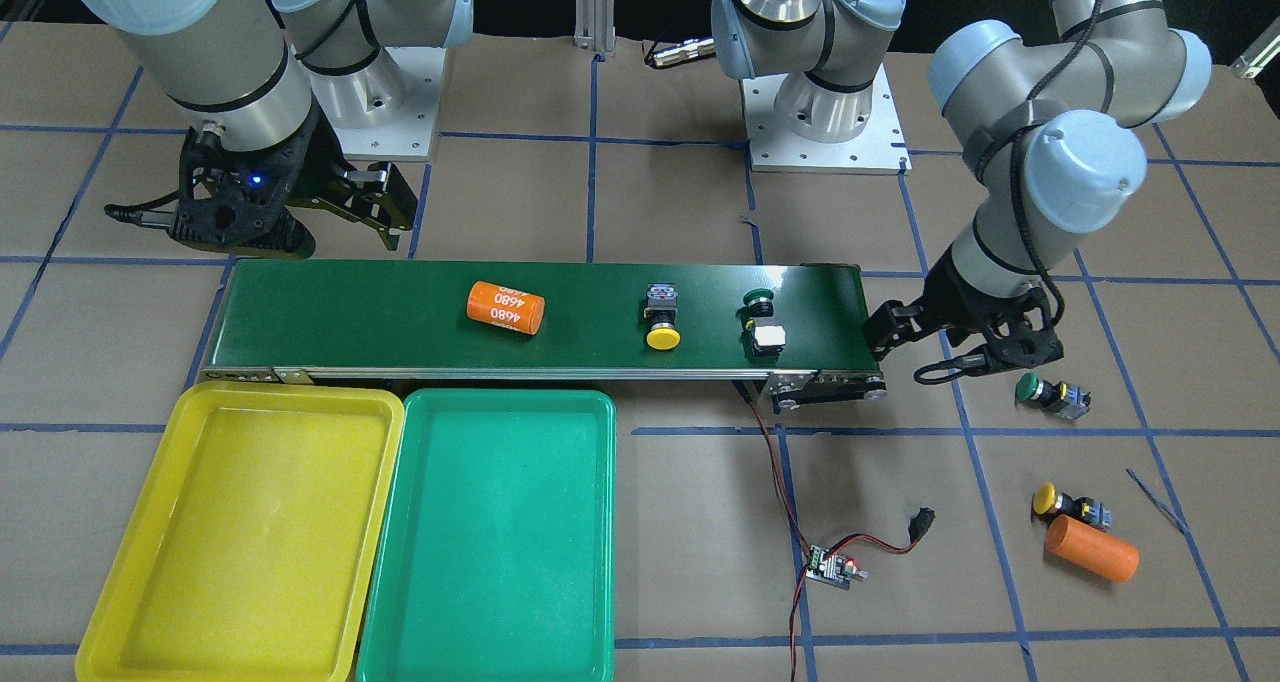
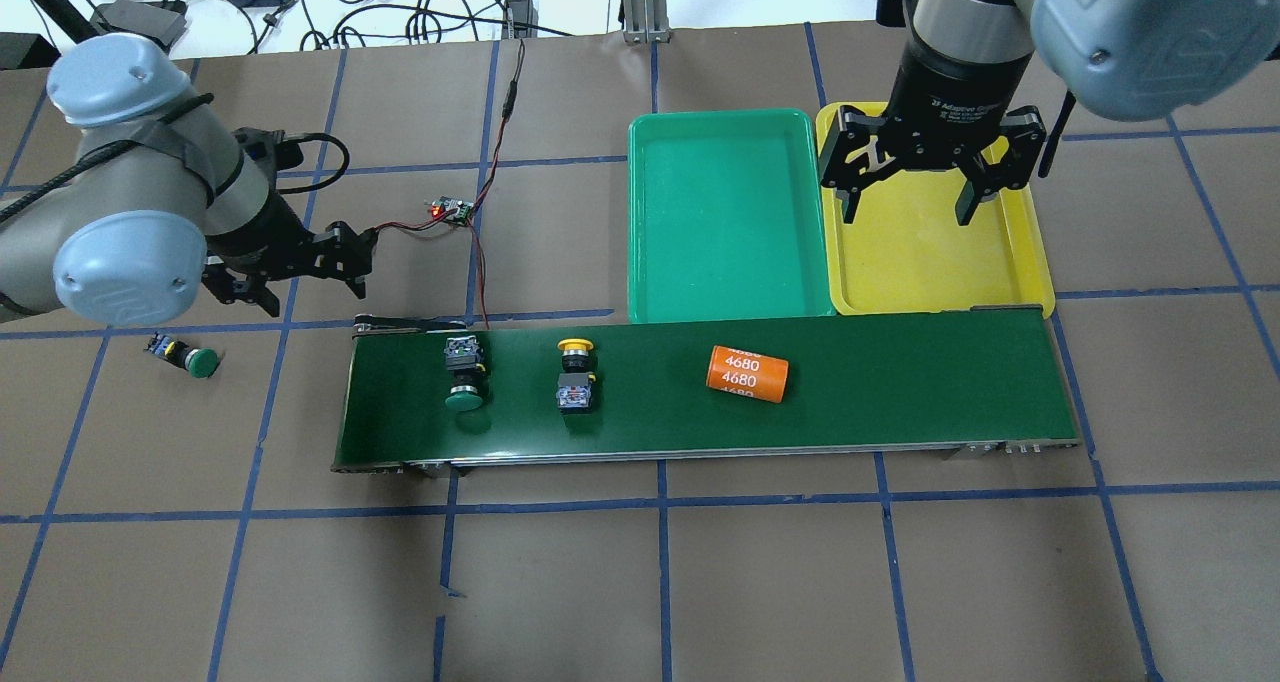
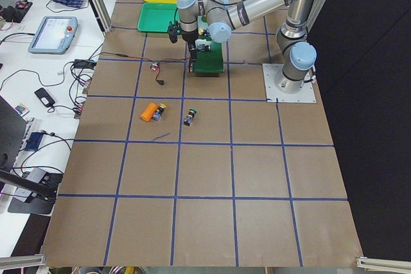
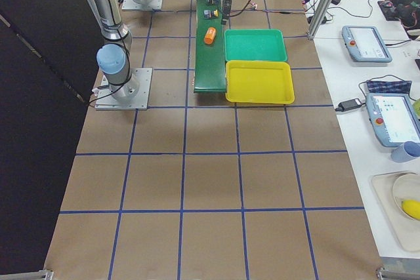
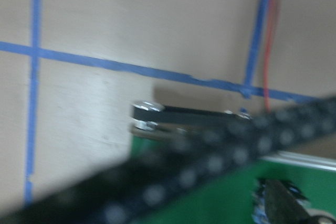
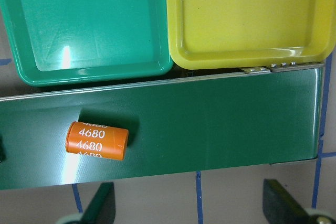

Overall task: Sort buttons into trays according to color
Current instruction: 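Return the left gripper to the pile and grasp another green button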

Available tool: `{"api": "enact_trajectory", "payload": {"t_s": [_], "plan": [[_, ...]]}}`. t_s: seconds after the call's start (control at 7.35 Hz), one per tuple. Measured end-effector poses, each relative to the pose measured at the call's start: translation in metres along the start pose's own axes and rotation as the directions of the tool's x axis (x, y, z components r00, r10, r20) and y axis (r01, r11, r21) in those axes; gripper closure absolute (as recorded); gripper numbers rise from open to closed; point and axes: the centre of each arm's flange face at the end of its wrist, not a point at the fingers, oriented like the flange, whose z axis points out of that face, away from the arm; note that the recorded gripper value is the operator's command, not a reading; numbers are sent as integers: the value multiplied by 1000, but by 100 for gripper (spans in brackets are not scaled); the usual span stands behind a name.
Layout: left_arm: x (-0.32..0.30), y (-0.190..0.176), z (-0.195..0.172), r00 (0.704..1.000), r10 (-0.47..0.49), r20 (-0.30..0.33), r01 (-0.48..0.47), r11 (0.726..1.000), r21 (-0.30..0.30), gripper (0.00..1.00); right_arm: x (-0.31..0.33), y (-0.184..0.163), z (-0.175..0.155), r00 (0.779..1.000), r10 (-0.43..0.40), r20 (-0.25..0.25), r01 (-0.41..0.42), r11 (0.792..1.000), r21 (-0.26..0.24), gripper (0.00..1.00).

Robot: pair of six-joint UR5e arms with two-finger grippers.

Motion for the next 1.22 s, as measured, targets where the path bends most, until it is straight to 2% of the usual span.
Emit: {"api": "enact_trajectory", "payload": {"t_s": [0.27,0.54,0.95,1.22], "plan": [[-81,-16,13,999,35,-14,-35,999,-17,0,0,0,1,1000,-1,-1,1,1000,-3,0],[-132,-40,36,992,126,-12,-126,992,4,0,0,0,2,1000,-1,-1,1,1000,-5,0],[-160,-93,53,978,207,30,-209,973,95,0,0,0,2,1000,-1,-1,1,1000,-6,0],[-167,-120,74,965,262,12,-262,959,107,0,0,0,2,1000,0,-1,0,1000,-7,0]]}}
